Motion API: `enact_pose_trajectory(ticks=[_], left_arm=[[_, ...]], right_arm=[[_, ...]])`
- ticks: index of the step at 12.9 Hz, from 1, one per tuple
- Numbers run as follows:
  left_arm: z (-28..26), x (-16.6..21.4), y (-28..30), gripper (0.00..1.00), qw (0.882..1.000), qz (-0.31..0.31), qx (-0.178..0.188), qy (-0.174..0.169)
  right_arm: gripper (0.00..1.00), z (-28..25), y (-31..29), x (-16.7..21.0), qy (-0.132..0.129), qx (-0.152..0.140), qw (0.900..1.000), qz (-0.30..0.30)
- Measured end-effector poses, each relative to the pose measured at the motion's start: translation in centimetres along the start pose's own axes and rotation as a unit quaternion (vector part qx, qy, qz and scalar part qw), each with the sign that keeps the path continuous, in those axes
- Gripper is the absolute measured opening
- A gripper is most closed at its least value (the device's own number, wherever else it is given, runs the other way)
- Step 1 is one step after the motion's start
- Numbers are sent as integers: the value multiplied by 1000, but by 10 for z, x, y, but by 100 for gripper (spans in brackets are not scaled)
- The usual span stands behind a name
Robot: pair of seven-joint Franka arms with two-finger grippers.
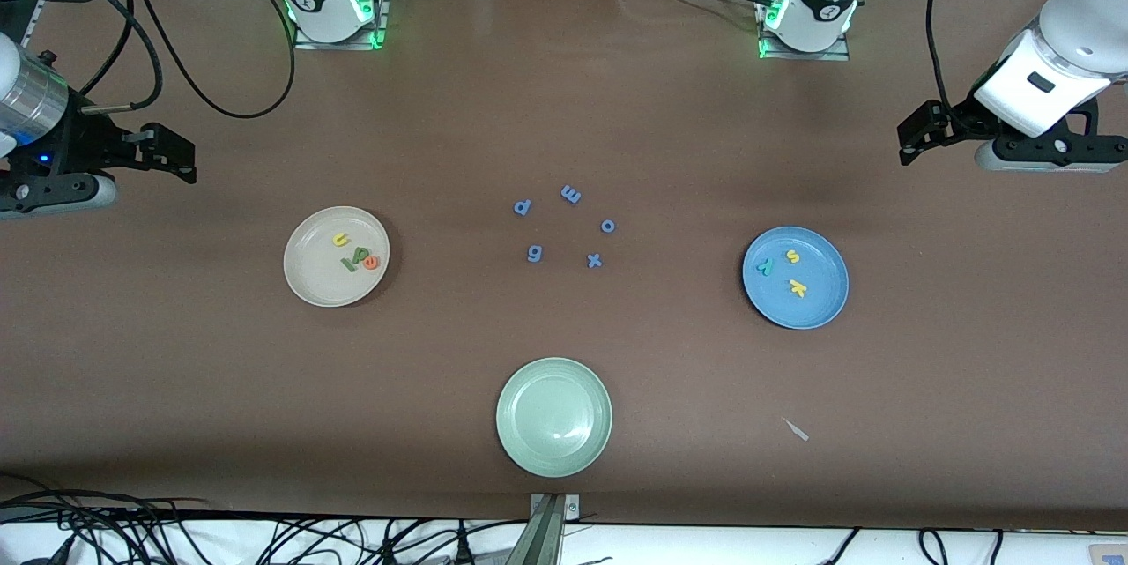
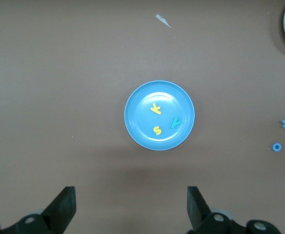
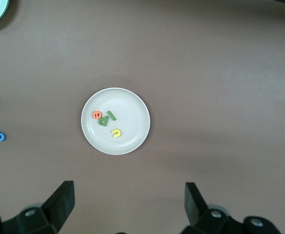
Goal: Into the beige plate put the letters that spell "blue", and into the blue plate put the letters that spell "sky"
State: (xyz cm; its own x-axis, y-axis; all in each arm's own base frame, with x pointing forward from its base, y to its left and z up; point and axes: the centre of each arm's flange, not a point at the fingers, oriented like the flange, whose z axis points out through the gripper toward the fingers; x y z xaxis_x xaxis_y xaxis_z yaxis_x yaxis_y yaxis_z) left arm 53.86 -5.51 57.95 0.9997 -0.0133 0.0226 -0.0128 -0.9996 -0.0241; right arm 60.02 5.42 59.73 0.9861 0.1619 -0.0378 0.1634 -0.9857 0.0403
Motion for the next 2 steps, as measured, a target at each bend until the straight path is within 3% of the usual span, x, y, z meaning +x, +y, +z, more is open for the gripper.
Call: enact_pose_trajectory(ticks=[2], left_arm=[[0,0,0,100,1000,0,0,0]], right_arm=[[100,0,0,0,0,5,1000,1]])
